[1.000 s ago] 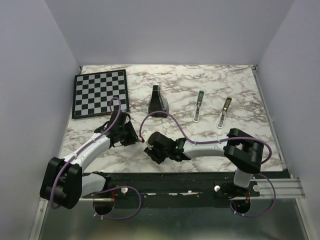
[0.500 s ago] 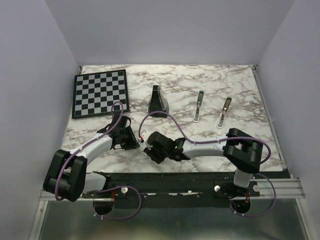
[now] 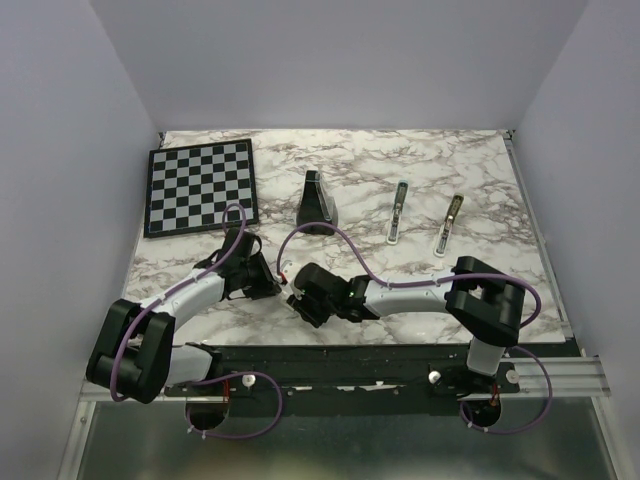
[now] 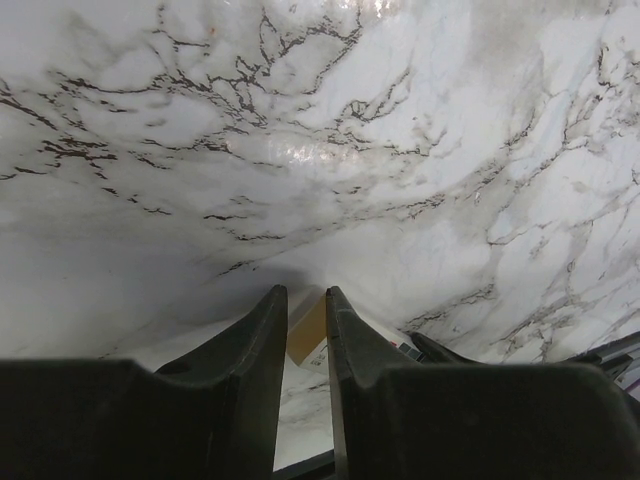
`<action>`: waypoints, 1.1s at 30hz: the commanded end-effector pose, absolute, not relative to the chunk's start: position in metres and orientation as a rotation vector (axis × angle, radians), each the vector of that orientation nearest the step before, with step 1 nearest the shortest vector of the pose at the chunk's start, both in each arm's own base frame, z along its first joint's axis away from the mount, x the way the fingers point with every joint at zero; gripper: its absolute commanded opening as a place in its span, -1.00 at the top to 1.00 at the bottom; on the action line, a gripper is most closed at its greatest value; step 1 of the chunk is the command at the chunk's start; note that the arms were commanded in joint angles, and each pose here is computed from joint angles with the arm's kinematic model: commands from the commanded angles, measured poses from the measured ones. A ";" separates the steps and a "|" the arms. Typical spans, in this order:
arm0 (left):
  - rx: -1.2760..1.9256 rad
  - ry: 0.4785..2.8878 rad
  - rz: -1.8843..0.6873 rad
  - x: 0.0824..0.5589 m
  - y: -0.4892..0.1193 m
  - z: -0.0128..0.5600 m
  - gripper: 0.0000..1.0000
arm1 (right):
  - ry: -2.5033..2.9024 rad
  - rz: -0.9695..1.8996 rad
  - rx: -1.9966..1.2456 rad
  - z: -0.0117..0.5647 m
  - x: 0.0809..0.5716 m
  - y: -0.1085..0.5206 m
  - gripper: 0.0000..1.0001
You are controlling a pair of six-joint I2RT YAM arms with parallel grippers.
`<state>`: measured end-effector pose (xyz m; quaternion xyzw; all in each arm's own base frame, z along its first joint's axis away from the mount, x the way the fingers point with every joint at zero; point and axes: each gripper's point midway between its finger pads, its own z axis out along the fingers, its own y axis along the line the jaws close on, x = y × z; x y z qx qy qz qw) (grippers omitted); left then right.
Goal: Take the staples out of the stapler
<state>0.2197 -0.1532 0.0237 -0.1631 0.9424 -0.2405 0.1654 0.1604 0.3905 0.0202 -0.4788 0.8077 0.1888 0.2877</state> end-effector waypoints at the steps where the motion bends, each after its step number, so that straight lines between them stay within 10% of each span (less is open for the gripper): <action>1: -0.481 2.718 -0.696 0.209 -0.153 0.016 0.39 | 2.152 0.486 -1.286 0.014 0.165 0.395 0.17; 33: -0.517 2.739 -0.700 0.193 -0.154 0.003 0.45 | 2.141 0.505 -1.162 0.012 0.173 0.399 0.16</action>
